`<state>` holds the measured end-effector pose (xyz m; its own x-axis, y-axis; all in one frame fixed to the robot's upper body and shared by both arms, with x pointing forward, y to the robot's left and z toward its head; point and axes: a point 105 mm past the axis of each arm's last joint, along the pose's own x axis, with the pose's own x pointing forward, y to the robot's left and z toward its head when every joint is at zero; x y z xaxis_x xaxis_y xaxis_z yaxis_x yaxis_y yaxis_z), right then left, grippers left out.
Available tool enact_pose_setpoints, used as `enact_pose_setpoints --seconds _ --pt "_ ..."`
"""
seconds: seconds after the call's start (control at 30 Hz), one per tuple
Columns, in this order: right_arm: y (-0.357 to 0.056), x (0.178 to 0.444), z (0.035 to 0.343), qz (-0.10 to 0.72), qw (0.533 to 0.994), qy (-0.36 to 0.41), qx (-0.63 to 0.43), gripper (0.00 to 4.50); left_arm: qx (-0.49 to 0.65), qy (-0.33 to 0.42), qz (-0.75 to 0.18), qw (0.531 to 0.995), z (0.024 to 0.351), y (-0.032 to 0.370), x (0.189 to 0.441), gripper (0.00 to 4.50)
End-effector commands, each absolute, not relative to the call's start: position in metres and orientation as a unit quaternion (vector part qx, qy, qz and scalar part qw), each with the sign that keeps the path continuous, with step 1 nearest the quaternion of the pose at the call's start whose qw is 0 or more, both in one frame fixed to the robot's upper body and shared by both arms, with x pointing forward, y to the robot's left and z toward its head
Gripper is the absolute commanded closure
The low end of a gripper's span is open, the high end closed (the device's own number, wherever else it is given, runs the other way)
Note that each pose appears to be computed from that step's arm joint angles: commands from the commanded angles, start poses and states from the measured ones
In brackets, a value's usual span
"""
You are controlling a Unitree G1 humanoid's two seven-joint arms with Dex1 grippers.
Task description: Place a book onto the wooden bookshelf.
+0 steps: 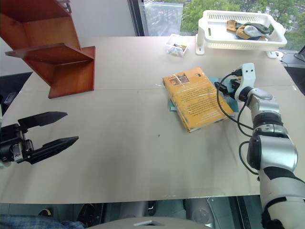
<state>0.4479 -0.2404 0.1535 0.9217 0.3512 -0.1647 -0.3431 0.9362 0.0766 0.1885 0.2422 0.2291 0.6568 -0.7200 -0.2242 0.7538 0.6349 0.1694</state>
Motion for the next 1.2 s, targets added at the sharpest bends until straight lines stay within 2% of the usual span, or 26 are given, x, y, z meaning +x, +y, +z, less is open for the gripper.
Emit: enact_pose_setpoints --seconds 0.03,0.3,0.37,0.57,0.8,0.93,1.07,1.2 --pt "-0.251 0.448 0.150 0.147 0.984 0.091 0.036 0.00 0.141 0.056 -0.417 0.896 0.233 0.239 0.188 0.11" --pt "-0.269 0.451 0.157 0.081 0.992 0.078 0.051 0.00 0.145 0.049 -0.423 0.893 0.235 0.239 0.191 0.11" --pt "-0.266 0.450 0.152 0.092 0.990 0.087 0.056 0.00 0.145 0.048 -0.425 0.892 0.235 0.239 0.191 0.11" --pt "-0.224 0.437 0.128 0.240 0.959 0.135 0.069 0.00 0.147 0.046 -0.425 0.892 0.234 0.239 0.191 0.11" --pt "-0.212 0.432 0.109 0.239 0.955 0.154 0.086 0.00 0.149 0.048 -0.420 0.894 0.231 0.240 0.189 0.11" --pt "-0.194 0.412 0.103 0.268 0.944 0.156 0.112 0.00 0.148 0.052 -0.420 0.894 0.229 0.240 0.187 0.11" --pt "-0.175 0.373 0.100 0.267 0.940 0.168 0.133 0.00 0.148 0.054 -0.424 0.892 0.229 0.239 0.189 0.11" --pt "-0.173 0.344 0.102 0.212 0.947 0.180 0.160 0.00 0.143 0.058 -0.436 0.887 0.227 0.237 0.192 0.11"
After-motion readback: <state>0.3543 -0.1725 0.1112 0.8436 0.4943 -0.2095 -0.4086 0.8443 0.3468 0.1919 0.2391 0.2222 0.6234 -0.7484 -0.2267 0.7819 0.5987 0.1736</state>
